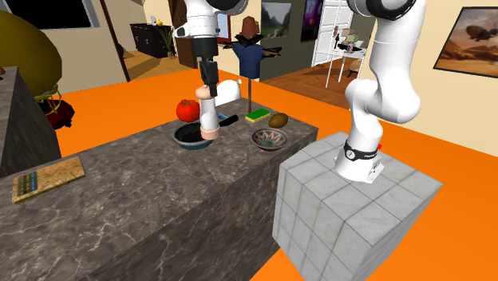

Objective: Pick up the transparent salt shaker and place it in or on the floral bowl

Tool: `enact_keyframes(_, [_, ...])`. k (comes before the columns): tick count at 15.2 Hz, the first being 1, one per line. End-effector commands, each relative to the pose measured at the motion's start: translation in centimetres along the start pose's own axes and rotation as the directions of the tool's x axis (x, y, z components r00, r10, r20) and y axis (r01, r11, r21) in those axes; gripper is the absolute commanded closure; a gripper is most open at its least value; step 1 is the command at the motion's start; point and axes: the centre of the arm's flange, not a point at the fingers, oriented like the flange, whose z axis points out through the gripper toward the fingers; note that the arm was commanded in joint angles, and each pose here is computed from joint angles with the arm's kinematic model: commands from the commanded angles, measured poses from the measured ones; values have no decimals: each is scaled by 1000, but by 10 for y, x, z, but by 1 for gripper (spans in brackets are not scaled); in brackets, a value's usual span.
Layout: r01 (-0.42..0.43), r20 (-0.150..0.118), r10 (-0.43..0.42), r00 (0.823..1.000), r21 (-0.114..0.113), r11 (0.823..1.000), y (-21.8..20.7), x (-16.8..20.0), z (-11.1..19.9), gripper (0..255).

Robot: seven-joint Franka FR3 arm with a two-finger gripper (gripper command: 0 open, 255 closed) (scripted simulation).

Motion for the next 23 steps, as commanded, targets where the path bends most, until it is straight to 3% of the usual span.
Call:
enact_keyframes(1, [0,0,0,1000,0,1000,0,-26,-7,255])
enact_keyframes(19, [0,0,0,1000,0,1000,1,-255,-69,255])
enact_keyframes(23, [0,0,0,1000,0,1000,4,-261,-55,255])
